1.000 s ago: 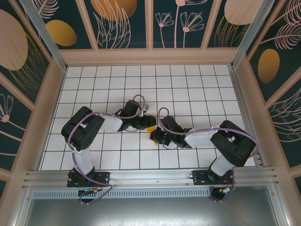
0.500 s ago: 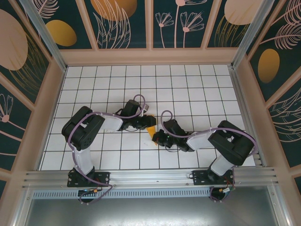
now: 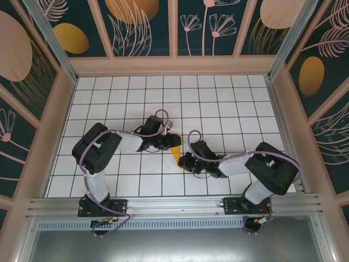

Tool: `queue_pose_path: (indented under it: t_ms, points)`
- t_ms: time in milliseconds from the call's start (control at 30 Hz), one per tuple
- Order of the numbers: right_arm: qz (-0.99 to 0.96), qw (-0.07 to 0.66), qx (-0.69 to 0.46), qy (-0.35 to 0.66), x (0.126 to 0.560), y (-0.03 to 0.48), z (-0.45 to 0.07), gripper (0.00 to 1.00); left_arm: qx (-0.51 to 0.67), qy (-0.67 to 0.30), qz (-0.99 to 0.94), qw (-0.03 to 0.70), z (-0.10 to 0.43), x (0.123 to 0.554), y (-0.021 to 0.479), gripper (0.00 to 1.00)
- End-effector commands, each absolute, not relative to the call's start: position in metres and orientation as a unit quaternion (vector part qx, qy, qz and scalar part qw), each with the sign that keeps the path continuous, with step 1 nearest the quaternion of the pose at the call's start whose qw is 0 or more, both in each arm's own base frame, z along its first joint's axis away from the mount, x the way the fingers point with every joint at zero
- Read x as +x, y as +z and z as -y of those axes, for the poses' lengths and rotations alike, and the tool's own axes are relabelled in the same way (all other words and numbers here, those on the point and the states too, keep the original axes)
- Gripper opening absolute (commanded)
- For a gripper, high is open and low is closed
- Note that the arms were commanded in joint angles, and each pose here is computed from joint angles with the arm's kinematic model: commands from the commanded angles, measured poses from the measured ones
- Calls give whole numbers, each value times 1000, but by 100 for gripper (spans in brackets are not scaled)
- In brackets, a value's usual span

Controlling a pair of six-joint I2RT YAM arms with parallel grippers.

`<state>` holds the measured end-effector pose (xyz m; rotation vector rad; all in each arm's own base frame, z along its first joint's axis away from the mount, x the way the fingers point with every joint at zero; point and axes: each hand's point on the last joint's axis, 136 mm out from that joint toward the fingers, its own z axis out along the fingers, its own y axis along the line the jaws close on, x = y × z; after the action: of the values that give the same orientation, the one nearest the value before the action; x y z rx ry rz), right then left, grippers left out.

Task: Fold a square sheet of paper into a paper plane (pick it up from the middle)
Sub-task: Fold the wing for the fifth time at the center of the table.

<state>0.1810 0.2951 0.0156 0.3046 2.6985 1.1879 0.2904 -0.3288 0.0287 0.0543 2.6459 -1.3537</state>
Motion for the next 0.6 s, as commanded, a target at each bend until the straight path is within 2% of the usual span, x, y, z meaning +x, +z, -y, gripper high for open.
queue_pose_path:
  t_ms: [0, 133, 267, 433, 567]
  points:
    - [-942, 17, 109, 316, 134, -25, -255, 0, -21, -359, -932, 50, 297, 277, -34, 40]
    - [-939, 27, 94, 329, 132, -13, -253, 0, -21, -359, -932, 50, 297, 277, -34, 40]
    - [-932, 66, 84, 345, 150, 13, -258, 0, -18, -363, -930, 48, 298, 277, -33, 40]
    - [-907, 111, 55, 403, 177, 54, -290, 0, -16, -366, -929, 47, 299, 276, -32, 40]
    - [-892, 122, 42, 433, 197, 66, -318, 0, -18, -366, -929, 45, 299, 276, -33, 40]
